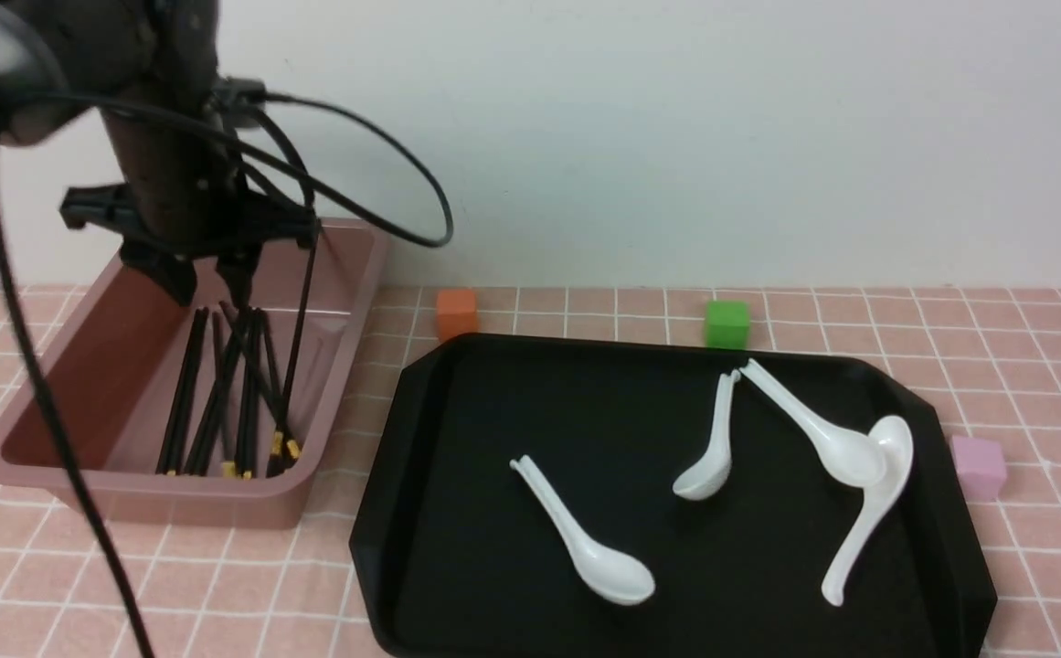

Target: On pink tablecloth take chopsticks from black tray and put them in box.

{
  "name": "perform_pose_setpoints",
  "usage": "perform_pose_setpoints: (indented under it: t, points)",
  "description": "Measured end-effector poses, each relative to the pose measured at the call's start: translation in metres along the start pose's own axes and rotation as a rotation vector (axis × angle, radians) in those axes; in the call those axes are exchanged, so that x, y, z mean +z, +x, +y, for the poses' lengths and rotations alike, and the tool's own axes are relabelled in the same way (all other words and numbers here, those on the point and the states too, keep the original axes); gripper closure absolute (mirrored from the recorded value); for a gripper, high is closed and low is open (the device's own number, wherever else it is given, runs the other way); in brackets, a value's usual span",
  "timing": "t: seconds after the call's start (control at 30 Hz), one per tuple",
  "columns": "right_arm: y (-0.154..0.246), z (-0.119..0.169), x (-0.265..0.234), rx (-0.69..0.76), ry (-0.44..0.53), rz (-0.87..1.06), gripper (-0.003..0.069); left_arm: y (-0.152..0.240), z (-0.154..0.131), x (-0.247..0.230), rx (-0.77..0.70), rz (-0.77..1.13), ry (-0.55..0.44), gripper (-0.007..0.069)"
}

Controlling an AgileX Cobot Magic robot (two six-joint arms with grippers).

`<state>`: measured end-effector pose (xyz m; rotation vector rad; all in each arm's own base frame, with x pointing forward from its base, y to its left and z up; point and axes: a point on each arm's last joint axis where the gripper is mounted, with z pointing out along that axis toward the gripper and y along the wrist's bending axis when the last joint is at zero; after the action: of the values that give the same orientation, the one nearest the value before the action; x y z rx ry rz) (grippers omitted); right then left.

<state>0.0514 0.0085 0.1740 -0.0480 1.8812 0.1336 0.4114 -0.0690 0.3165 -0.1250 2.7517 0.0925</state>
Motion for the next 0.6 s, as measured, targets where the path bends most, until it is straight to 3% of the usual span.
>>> perform_pose_setpoints:
  t: [0.13,0.17,0.23,0.37,0.43,0.6]
  points:
    - [0.0,0.0,0.0,0.0,0.0,0.0,0.0419,0.023,0.015,-0.062,-0.036,-0.09,0.041,0.0534]
    - [0.0,0.0,0.0,0.0,0.0,0.0,0.0419,0.026,0.016,-0.063,-0.037,-0.087,0.04,0.0545]
    - [0.0,0.0,0.0,0.0,0.0,0.0,0.0419,0.055,0.03,-0.107,-0.059,-0.173,0.067,0.0638]
    - [0.0,0.0,0.0,0.0,0.0,0.0,0.0419,0.108,0.05,-0.155,-0.089,-0.364,0.151,0.0638]
    - [0.0,0.0,0.0,0.0,0.0,0.0,0.0419,0.155,0.062,-0.175,-0.106,-0.526,0.234,0.0638]
    - [0.0,0.0,0.0,0.0,0.0,0.0,0.0419,0.227,0.076,-0.174,-0.144,-0.767,0.374,0.0638]
